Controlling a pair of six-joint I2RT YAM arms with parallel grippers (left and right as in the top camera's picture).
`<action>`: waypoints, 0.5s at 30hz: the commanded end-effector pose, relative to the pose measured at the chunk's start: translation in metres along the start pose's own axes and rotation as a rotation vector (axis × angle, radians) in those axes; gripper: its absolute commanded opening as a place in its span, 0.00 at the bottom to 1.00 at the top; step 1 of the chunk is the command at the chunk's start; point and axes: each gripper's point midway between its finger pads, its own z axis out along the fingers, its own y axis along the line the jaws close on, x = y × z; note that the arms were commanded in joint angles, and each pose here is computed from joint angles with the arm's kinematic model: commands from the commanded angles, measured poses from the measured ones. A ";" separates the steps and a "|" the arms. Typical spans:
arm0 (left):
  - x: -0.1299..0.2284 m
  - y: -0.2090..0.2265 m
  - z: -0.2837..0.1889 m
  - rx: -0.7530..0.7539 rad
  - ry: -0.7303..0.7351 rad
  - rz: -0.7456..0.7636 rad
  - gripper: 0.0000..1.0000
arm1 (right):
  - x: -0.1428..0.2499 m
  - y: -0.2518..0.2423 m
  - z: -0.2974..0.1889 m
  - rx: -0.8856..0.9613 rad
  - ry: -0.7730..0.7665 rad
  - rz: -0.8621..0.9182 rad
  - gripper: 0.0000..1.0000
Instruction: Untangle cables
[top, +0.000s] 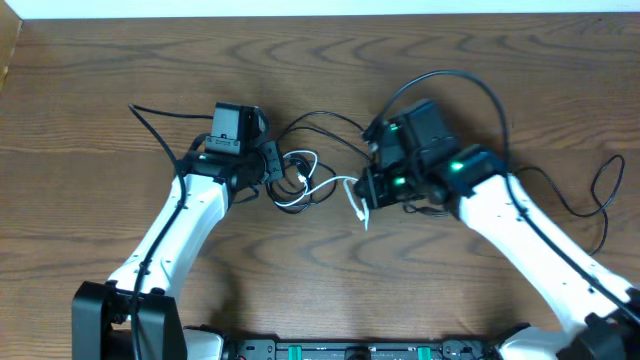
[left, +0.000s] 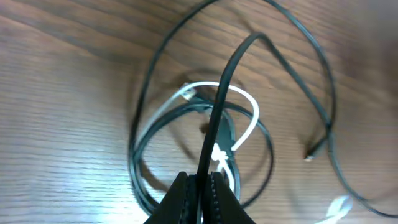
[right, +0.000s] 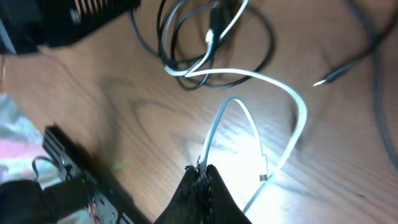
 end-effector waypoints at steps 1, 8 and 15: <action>-0.021 -0.015 -0.016 0.113 -0.019 -0.114 0.08 | 0.009 0.010 0.020 -0.009 0.053 -0.021 0.01; -0.054 -0.010 -0.042 0.279 -0.035 -0.366 0.08 | 0.021 0.013 0.042 -0.005 0.113 -0.037 0.01; -0.074 -0.004 -0.069 0.489 0.013 -0.645 0.08 | 0.022 0.010 0.049 0.004 0.125 -0.037 0.01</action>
